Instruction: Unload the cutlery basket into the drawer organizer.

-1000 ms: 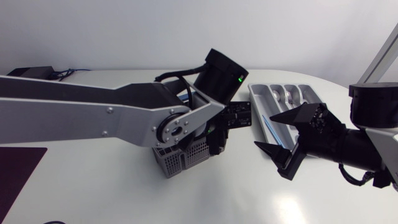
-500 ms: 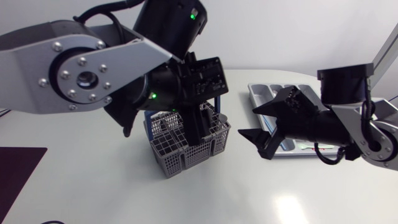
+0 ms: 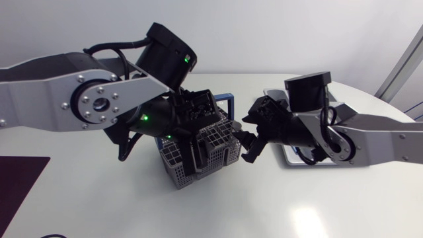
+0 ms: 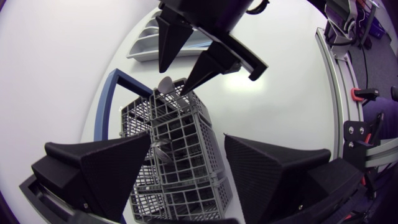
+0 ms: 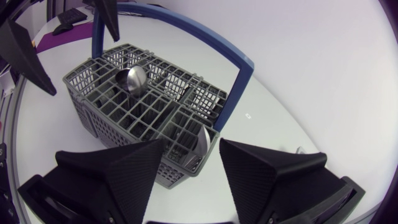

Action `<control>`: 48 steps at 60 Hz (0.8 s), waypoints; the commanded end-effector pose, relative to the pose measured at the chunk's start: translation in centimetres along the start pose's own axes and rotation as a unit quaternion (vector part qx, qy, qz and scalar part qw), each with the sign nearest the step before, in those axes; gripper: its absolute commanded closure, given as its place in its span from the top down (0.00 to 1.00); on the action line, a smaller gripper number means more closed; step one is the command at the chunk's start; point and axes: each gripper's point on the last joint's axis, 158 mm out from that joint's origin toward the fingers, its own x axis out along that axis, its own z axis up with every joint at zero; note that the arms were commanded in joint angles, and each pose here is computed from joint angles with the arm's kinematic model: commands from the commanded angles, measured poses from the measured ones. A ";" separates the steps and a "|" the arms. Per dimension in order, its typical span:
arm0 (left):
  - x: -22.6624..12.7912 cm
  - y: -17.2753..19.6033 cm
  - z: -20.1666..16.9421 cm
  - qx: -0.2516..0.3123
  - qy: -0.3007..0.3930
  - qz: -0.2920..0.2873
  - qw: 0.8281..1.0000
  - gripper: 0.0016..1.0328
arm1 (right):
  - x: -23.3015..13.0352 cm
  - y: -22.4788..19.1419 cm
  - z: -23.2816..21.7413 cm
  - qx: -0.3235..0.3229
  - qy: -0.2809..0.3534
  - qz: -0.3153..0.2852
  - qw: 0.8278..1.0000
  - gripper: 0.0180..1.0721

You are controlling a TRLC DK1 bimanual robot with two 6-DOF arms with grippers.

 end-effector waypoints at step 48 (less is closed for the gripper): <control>0.4 -2.2 -1.9 -0.017 0.012 -0.026 0.999 0.94 | -0.7 -0.1 2.3 -0.052 0.008 -0.028 0.998 0.06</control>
